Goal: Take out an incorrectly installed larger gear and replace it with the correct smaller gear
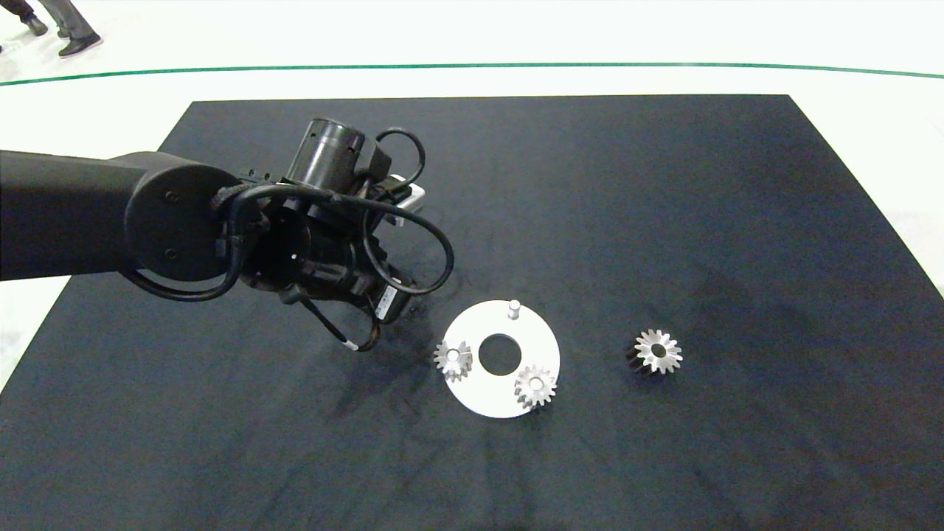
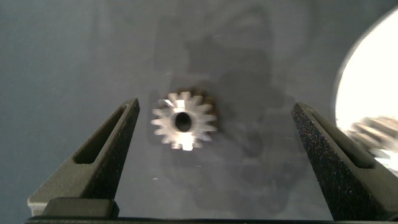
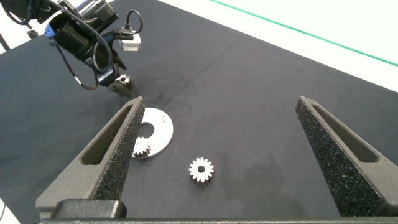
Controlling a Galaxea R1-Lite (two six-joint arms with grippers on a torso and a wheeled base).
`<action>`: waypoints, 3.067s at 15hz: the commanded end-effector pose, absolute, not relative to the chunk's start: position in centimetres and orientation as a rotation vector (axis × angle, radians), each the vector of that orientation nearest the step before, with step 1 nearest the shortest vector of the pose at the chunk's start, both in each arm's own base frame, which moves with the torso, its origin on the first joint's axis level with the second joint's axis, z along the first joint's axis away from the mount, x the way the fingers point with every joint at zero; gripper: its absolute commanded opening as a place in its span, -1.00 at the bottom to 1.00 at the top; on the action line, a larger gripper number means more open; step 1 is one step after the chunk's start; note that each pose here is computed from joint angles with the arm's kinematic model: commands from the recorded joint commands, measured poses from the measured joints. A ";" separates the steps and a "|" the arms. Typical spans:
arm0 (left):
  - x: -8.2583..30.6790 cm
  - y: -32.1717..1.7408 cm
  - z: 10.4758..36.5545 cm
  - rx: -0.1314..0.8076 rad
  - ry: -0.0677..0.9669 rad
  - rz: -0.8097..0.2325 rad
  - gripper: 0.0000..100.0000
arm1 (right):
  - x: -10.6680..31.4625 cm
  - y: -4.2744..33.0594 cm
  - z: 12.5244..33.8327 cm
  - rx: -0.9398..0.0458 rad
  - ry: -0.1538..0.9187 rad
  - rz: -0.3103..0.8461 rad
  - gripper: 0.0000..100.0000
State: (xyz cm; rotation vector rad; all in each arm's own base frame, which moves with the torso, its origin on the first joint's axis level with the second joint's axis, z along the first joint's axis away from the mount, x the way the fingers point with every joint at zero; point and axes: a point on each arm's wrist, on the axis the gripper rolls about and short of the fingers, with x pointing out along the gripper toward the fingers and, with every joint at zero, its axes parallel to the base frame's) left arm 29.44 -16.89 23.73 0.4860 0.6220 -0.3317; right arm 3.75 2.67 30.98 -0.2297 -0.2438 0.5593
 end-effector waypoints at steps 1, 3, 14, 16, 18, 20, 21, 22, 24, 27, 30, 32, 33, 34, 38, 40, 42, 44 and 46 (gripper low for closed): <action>30.0 -15.9 23.6 0.479 0.634 -0.298 1.00 | 3.9 2.8 30.9 -0.234 -0.238 0.560 1.00; 30.5 -15.4 23.2 0.487 0.649 -0.286 0.93 | 3.9 2.8 30.9 -0.235 -0.238 0.566 1.00; 30.8 -14.5 22.7 0.437 0.680 -0.299 0.48 | 4.0 2.9 30.8 -0.237 -0.233 0.573 1.00; 30.8 -14.6 22.4 0.439 0.692 -0.302 0.42 | 4.0 2.9 30.8 -0.238 -0.234 0.576 1.00; 30.9 -14.7 22.3 0.440 0.691 -0.304 0.33 | 4.1 2.9 30.8 -0.238 -0.233 0.576 1.00; 31.1 -14.8 22.0 0.443 0.700 -0.304 0.24 | 4.0 2.9 30.8 -0.237 -0.237 0.582 1.00; 31.1 -14.8 21.9 0.443 0.702 -0.305 0.21 | 4.0 2.9 30.8 -0.237 -0.237 0.585 1.00; 31.2 -14.9 21.7 0.445 0.706 -0.305 0.18 | 4.0 2.9 30.8 -0.238 -0.236 0.585 1.00; 31.3 -15.0 21.7 0.441 0.701 -0.306 0.09 | 4.1 3.0 30.8 -0.238 -0.235 0.582 1.00; 31.4 -15.3 21.9 0.415 0.687 -0.299 -0.03 | 4.0 2.9 30.8 -0.238 -0.237 0.583 1.00; 31.4 -15.3 21.8 0.417 0.692 -0.301 -0.15 | 4.0 2.9 30.8 -0.237 -0.237 0.582 1.00; 31.4 -15.3 21.6 0.418 0.697 -0.299 -0.24 | 4.0 2.9 30.9 -0.237 -0.238 0.583 1.00; 31.4 -15.3 21.7 0.417 0.696 -0.299 -0.27 | 4.0 2.9 30.9 -0.237 -0.238 0.583 1.00; 31.3 -15.3 21.7 0.416 0.695 -0.299 -0.33 | 4.0 2.9 30.9 -0.237 -0.238 0.583 1.00; 30.5 -15.4 22.6 0.402 0.673 -0.308 -0.48 | 4.0 2.9 30.9 -0.236 -0.240 0.583 1.00; 28.4 -16.4 23.9 0.391 0.635 -0.351 -0.57 | 4.0 2.9 30.9 -0.236 -0.240 0.583 1.00; 26.2 -18.8 24.1 0.408 0.645 -0.433 -0.62 | 4.0 2.9 30.9 -0.236 -0.240 0.583 1.00; 25.2 -20.7 24.4 0.428 0.624 -0.495 -0.62 | 4.0 2.9 30.8 -0.237 -0.238 0.583 1.00; 25.7 -21.8 24.6 0.429 0.607 -0.507 -0.62 | 4.0 2.9 30.9 -0.236 -0.240 0.583 1.00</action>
